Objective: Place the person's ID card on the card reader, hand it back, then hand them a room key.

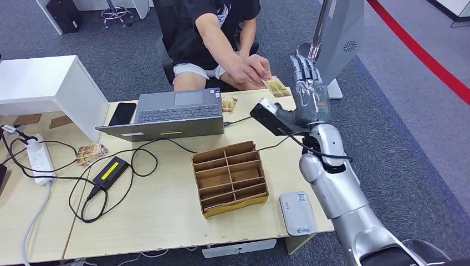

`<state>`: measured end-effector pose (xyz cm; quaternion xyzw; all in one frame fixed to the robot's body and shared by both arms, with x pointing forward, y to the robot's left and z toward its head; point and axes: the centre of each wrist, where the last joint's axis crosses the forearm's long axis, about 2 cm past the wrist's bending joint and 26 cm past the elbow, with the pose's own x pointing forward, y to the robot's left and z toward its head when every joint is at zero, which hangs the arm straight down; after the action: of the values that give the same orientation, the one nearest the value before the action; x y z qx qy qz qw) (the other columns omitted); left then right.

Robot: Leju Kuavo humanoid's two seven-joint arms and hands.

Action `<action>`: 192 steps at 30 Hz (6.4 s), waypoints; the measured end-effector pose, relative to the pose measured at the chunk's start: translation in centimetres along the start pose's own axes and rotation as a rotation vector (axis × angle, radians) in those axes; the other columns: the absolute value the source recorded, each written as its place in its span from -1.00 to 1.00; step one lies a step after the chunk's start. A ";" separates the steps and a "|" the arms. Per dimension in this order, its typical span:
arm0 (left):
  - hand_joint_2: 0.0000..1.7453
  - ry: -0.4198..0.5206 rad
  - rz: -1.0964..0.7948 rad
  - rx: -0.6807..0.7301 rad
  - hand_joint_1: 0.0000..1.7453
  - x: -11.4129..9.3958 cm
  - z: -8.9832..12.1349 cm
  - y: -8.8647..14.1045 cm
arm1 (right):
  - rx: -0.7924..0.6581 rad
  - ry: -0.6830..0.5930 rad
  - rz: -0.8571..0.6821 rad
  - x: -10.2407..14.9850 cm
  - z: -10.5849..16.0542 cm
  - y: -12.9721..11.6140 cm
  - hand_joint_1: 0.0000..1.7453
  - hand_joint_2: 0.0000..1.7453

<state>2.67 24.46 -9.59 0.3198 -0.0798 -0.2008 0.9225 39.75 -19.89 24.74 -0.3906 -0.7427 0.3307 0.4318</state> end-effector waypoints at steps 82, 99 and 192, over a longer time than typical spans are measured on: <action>1.00 0.162 0.306 -0.024 -1.00 -0.6 0.3 0.1 | 0.660 -0.066 0.200 -11.1 24.0 -2.5 1.00 1.00; 1.00 0.143 0.278 -0.011 -1.00 -0.6 0.3 0.2 | 0.622 -0.050 0.317 -10.4 23.9 0.0 1.00 1.00; 1.00 0.210 0.212 -0.023 -1.00 -0.6 0.5 0.5 | 0.033 -0.698 -0.014 11.8 5.9 -2.8 -1.00 1.00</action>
<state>2.17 24.78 -8.88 0.3181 -0.0140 -0.0688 0.9455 29.78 -11.92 29.18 -0.2418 -0.8427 0.4534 0.1606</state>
